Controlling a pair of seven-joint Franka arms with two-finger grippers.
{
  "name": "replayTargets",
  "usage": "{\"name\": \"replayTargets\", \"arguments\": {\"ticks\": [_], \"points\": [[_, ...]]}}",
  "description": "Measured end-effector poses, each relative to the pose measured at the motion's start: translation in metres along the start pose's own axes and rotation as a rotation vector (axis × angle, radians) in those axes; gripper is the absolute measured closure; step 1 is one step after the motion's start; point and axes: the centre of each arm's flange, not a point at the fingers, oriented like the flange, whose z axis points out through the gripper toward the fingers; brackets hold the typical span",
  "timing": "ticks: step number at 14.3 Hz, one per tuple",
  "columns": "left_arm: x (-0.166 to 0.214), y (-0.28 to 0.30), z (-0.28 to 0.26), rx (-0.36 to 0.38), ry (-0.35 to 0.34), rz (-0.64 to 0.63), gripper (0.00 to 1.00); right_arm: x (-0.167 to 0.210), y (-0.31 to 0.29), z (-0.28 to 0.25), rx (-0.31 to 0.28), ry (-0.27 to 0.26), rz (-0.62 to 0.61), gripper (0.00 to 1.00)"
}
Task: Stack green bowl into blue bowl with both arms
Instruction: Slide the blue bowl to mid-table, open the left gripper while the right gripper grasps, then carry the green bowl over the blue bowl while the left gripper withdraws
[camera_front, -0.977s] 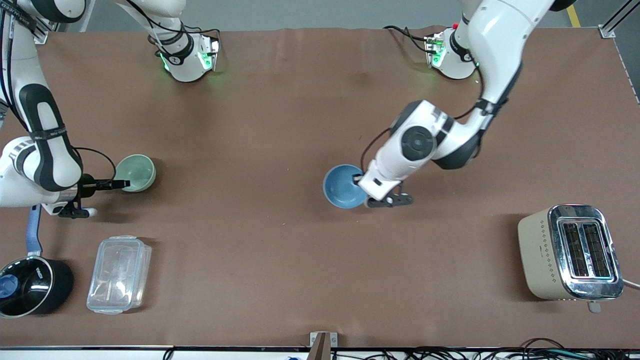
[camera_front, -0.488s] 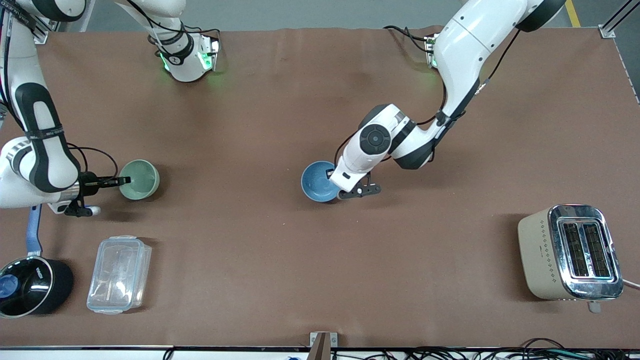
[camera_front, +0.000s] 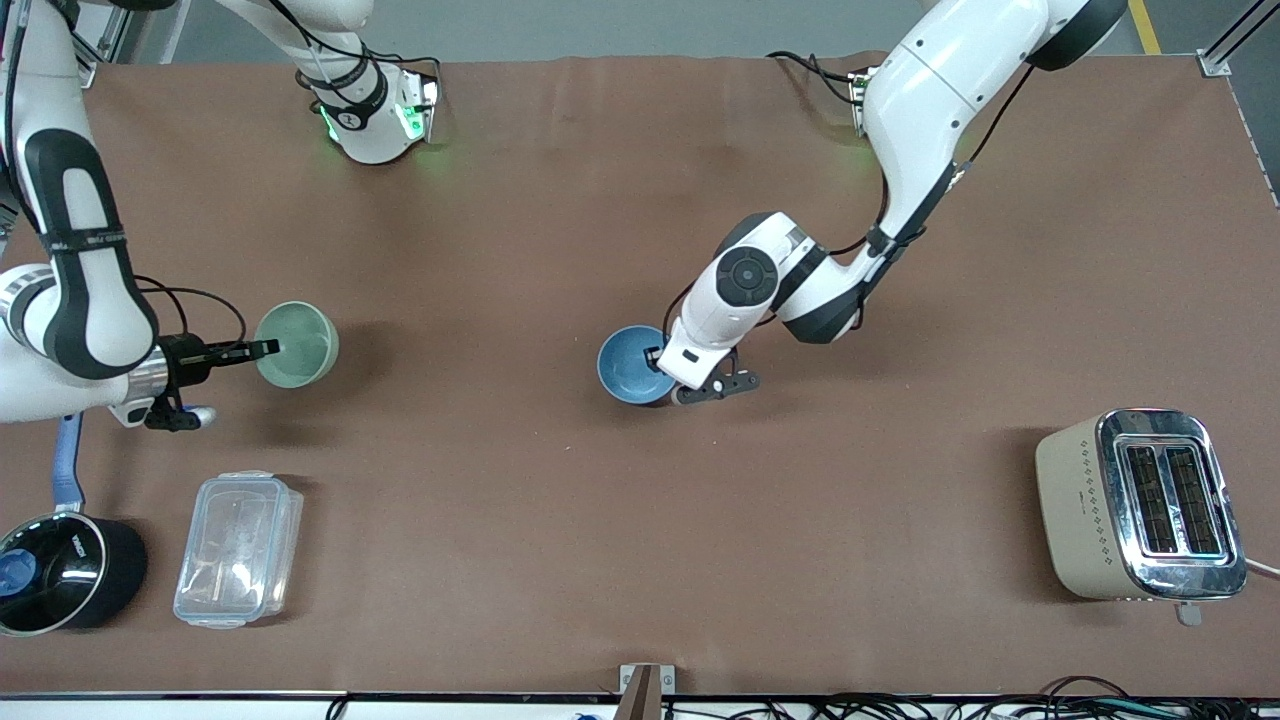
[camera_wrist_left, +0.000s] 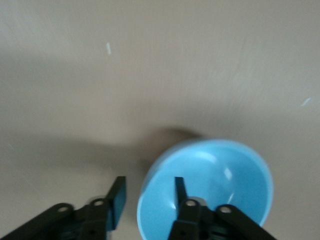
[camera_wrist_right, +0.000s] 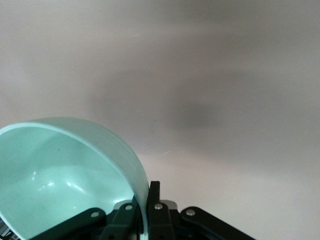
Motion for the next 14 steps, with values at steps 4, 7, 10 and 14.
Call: {"name": "replayTargets", "arguments": {"ticks": [4, 7, 10, 14], "points": [[0.088, -0.052, -0.127, 0.066, 0.155, 0.064, 0.08, -0.008, -0.083, 0.006, 0.01, -0.032, 0.037, 0.96], [0.134, -0.111, -0.233, 0.153, 0.205, 0.153, 0.0, -0.007, -0.128, 0.04, 0.065, -0.081, 0.088, 0.96], [0.144, -0.154, -0.312, 0.226, 0.221, 0.209, 0.0, -0.005, -0.163, 0.064, 0.132, -0.089, 0.109, 0.96], [0.122, -0.18, -0.381, 0.23, 0.199, 0.256, 0.0, 0.0, -0.218, 0.118, 0.23, -0.04, 0.168, 0.96]]}}
